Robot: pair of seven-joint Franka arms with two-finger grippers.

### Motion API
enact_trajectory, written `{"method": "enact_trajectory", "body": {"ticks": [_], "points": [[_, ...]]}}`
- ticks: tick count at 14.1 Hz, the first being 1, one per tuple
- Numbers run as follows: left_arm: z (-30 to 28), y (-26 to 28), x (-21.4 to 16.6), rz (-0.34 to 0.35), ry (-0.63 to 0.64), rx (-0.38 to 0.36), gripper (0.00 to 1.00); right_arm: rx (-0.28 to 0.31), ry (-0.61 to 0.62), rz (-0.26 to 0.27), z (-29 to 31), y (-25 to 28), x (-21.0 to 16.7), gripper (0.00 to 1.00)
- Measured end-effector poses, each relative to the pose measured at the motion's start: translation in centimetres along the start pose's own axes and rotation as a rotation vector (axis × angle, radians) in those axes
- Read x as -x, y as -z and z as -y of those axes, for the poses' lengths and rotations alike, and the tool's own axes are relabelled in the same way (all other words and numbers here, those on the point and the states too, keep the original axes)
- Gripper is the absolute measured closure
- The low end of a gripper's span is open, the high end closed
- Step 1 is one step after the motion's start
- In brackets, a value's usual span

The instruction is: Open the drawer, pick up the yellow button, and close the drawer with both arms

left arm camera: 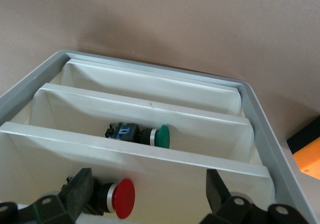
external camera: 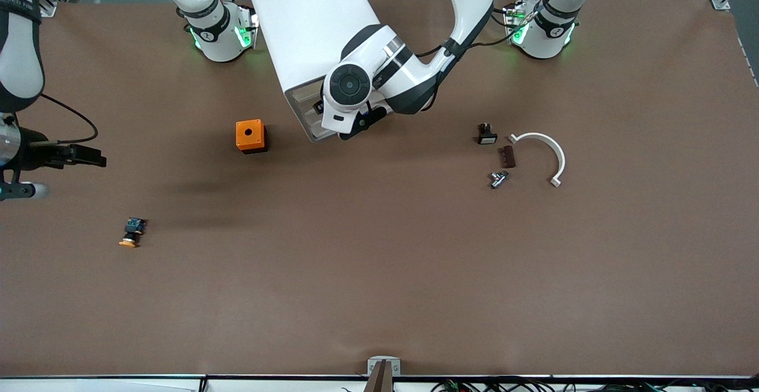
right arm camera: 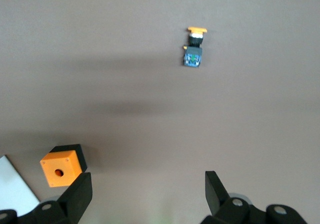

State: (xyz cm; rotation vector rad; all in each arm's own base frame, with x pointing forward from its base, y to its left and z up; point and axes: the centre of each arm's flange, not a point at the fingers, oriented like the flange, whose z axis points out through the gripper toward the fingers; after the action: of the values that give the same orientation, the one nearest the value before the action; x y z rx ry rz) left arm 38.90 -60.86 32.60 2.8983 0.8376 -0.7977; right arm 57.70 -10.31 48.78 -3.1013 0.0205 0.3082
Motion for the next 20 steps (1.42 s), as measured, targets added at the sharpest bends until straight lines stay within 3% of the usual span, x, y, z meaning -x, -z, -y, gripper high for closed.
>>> {"method": "enact_trajectory", "body": {"ticks": [5,13,15,18,20], "points": [[0.3,3.6,-4.4,-0.135,0.008,0.027,0.00,0.006,-0.005,-0.017,2.1,3.0,2.0,0.00],[7.6,22.7,-13.7,-0.217,-0.119,0.224,0.00,0.020,0.043,-0.053,6.3,4.8,1.6,0.00],[11.6,26.9,-15.9,-0.244,-0.186,0.194,0.00,0.023,0.034,-0.071,7.1,5.7,1.6,0.00],[18.0,31.4,-18.9,-0.300,-0.313,0.063,0.00,0.022,0.027,-0.069,6.9,6.4,1.8,0.00],[21.6,33.6,-21.2,-0.299,-0.348,0.038,0.00,0.024,0.021,-0.096,6.7,8.6,2.1,0.00]]}}
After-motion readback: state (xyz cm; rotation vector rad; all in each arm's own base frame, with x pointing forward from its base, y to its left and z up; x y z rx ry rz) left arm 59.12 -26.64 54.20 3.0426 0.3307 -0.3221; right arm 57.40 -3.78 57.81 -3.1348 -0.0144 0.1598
